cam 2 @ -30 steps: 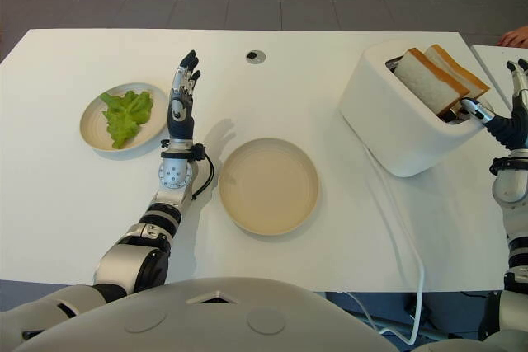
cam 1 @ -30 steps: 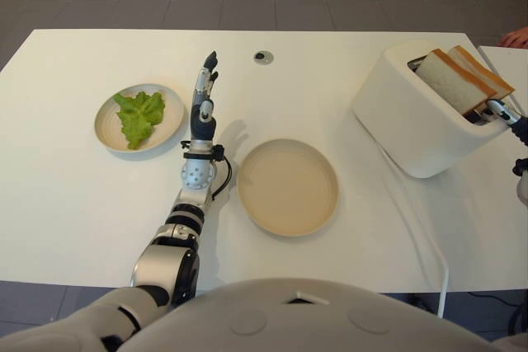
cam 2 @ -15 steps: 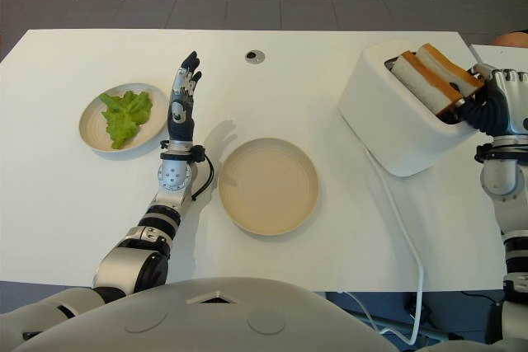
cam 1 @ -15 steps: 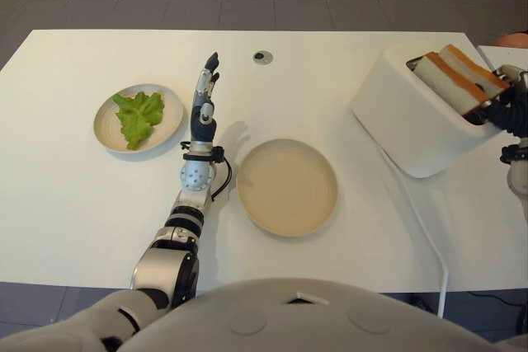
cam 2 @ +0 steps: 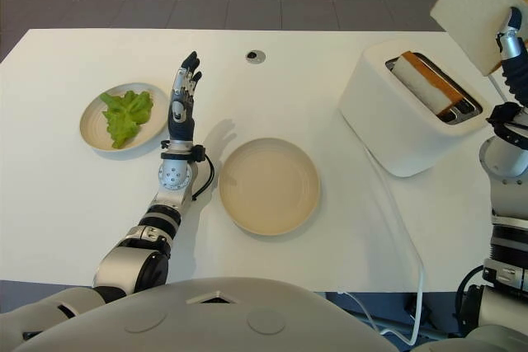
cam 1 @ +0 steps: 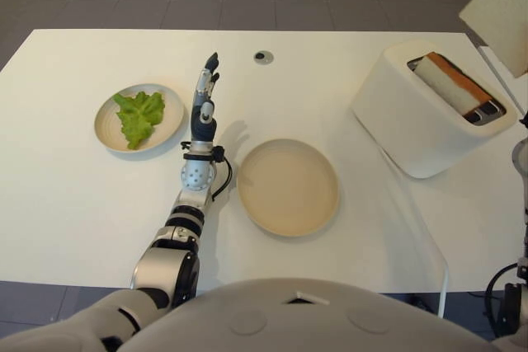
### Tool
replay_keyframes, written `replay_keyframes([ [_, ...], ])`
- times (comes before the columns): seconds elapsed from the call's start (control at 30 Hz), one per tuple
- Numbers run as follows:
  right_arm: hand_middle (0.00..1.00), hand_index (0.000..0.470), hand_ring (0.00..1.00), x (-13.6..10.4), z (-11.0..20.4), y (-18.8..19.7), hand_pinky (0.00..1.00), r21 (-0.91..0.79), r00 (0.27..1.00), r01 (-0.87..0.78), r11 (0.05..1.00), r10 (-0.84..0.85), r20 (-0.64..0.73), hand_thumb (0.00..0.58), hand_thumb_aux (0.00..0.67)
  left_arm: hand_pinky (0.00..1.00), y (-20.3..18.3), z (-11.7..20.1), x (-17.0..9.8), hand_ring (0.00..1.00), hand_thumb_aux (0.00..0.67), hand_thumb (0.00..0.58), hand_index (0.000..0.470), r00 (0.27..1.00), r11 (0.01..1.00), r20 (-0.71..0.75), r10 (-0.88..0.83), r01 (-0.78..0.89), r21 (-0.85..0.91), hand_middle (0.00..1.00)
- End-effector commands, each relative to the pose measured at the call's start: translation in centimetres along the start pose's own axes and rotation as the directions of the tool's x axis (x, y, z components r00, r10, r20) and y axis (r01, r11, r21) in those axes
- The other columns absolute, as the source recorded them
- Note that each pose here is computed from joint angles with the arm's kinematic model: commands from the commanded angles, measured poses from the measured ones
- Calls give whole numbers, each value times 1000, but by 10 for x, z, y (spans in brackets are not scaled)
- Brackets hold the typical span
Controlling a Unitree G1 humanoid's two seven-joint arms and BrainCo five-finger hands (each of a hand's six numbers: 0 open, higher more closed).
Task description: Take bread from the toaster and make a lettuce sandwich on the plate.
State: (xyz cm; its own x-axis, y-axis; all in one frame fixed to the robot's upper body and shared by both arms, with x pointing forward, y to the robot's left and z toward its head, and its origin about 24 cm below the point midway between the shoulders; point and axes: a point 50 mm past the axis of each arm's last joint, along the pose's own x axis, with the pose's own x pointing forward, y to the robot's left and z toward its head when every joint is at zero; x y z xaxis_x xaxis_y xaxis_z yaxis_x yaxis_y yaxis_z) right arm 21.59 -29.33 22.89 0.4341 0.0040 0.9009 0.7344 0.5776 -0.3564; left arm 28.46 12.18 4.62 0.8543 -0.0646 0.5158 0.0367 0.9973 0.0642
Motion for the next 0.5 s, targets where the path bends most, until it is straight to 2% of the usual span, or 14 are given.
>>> replay_keyframes([
  [0.03, 973, 470, 973, -24, 28, 47, 973, 404, 940, -309, 861, 341, -7, 580, 670, 0, 0, -11, -13, 0, 0, 0, 0, 997, 1000, -76, 9, -9, 2, 0],
  [0.13, 973, 470, 973, -65, 34, 82, 973, 594, 791, -486, 641, 612, -14, 580, 670, 0, -2, -11, -9, 0, 0, 0, 0, 997, 1000, -73, 4, -4, -2, 0],
  [0.3, 1000, 470, 1000, -139, 44, 120, 1000, 770, 505, -562, 304, 863, 28, 580, 670, 0, -2, -11, -3, 0, 0, 0, 0, 998, 1000, -69, 9, -9, 0, 0],
  [0.43, 1000, 470, 1000, -169, 38, 129, 1000, 764, 364, -607, 216, 931, 26, 580, 670, 0, -5, -12, 0, 0, 0, 0, 0, 998, 1000, -70, 1, -2, -1, 0],
  [0.5, 1000, 470, 1000, -177, 38, 131, 1000, 742, 322, -643, 191, 946, 35, 580, 670, 0, -6, -12, 1, 0, 0, 0, 0, 998, 1000, -70, -5, 5, -3, 0],
])
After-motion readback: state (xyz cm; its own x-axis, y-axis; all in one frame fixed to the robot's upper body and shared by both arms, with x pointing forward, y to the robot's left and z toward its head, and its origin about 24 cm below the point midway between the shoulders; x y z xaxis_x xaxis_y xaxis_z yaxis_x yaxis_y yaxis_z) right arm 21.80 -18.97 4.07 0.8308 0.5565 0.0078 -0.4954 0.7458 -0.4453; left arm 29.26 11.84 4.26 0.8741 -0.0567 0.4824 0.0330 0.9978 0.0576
